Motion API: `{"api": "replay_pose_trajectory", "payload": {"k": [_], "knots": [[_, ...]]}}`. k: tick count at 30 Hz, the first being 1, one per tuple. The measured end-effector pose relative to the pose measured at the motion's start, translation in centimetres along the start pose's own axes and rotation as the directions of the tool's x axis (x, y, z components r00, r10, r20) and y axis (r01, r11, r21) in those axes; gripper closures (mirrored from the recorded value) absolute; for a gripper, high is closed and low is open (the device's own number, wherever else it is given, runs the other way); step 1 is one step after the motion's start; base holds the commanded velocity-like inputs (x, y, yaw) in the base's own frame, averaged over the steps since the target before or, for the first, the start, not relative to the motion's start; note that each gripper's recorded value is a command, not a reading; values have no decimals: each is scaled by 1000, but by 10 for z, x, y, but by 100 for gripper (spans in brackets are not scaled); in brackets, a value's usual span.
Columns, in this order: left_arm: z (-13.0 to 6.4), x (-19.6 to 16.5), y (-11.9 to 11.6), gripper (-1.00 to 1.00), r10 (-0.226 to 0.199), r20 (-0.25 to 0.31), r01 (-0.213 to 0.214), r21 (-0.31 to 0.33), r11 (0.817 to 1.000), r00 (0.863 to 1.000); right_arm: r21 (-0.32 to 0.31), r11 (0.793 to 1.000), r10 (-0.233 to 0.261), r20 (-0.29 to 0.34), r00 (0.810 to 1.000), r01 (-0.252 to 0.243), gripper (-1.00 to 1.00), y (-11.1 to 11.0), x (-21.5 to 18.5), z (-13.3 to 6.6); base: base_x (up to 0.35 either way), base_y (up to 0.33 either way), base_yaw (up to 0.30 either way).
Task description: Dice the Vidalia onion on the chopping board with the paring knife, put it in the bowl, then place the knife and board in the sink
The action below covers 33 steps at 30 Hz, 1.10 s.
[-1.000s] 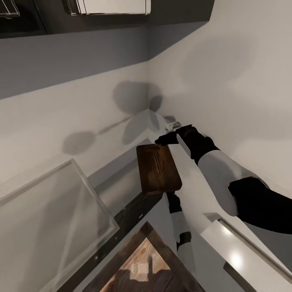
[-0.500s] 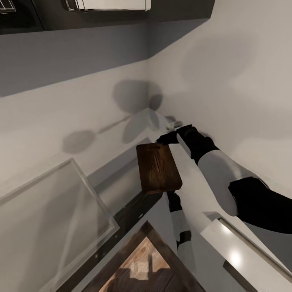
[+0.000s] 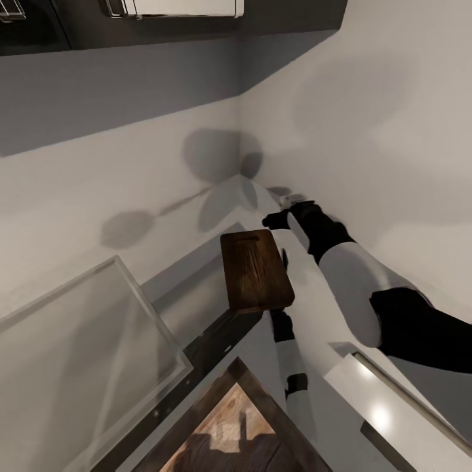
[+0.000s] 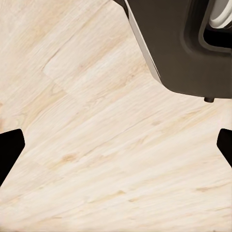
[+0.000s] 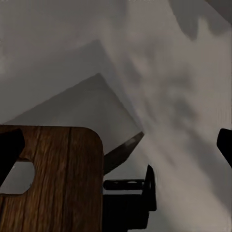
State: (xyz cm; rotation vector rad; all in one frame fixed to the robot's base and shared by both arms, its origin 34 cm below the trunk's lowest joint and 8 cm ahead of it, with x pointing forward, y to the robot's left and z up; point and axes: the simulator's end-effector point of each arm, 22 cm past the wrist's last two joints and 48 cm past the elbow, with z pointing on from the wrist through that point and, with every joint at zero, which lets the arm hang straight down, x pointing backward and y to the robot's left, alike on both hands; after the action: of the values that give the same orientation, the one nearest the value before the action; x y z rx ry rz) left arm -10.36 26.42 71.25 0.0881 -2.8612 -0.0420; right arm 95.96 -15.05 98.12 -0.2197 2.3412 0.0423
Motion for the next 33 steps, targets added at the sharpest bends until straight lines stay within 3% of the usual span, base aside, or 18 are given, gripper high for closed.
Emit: {"api": "replay_pose_trajectory", "payload": {"k": [9, 33], "knots": [[0, 0, 0, -100, 1, 0, -1, 0, 1000, 1000, -49, 999, -14, 8, 1000, 14, -100, 37, -5, -2, 0, 0, 0], [-1, 4, 0, -100, 1, -10, -1, -1, 1000, 1000, -50, 999, -14, 10, 1000, 15, -100, 38, 0, 5, 0, 0, 0]]}}
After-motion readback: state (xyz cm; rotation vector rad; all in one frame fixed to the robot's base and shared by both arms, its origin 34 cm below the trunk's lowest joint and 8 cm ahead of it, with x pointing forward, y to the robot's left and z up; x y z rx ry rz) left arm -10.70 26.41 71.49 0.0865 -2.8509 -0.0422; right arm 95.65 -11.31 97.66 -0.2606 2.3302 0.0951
